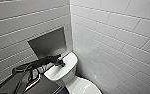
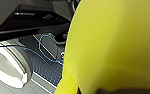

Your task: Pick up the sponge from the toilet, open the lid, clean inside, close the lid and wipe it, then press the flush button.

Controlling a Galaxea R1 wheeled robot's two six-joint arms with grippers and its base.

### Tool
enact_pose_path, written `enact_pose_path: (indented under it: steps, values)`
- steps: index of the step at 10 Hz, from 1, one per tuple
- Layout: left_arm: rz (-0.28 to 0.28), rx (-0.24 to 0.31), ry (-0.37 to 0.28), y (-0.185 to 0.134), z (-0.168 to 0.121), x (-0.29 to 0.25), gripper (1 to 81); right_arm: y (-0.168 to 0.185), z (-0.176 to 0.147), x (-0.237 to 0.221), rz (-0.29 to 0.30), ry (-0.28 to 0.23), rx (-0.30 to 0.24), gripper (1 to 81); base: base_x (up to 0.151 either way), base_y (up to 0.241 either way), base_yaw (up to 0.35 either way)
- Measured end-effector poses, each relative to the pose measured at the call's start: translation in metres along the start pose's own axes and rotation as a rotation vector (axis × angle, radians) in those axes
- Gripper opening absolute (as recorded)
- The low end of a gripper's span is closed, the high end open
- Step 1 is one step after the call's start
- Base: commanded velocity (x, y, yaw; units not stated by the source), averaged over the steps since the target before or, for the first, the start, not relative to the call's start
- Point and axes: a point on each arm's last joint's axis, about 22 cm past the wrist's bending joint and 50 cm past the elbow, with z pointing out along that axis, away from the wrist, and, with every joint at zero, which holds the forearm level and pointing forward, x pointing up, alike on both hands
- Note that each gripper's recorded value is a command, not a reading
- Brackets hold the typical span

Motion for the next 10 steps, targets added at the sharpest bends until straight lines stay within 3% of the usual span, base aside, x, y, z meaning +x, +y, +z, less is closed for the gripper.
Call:
enact_pose_path:
  steps: [2,5,10]
  values:
    - [0.034,-0.01,-0.004,0.023,0.01,-0.005,1.0,0.002,0.001,0.0,-0.001,0.004,-0.006,1.0,0.0,0.0,0.0]
    - [0.083,0.044,0.0,0.021,0.02,-0.009,1.0,0.002,0.002,-0.001,0.0,0.005,-0.006,1.0,0.0,0.0,0.0]
    - [0.072,0.039,0.037,0.007,0.022,-0.009,1.0,0.0,0.008,-0.003,-0.003,0.009,-0.015,1.0,0.0,0.0,0.0]
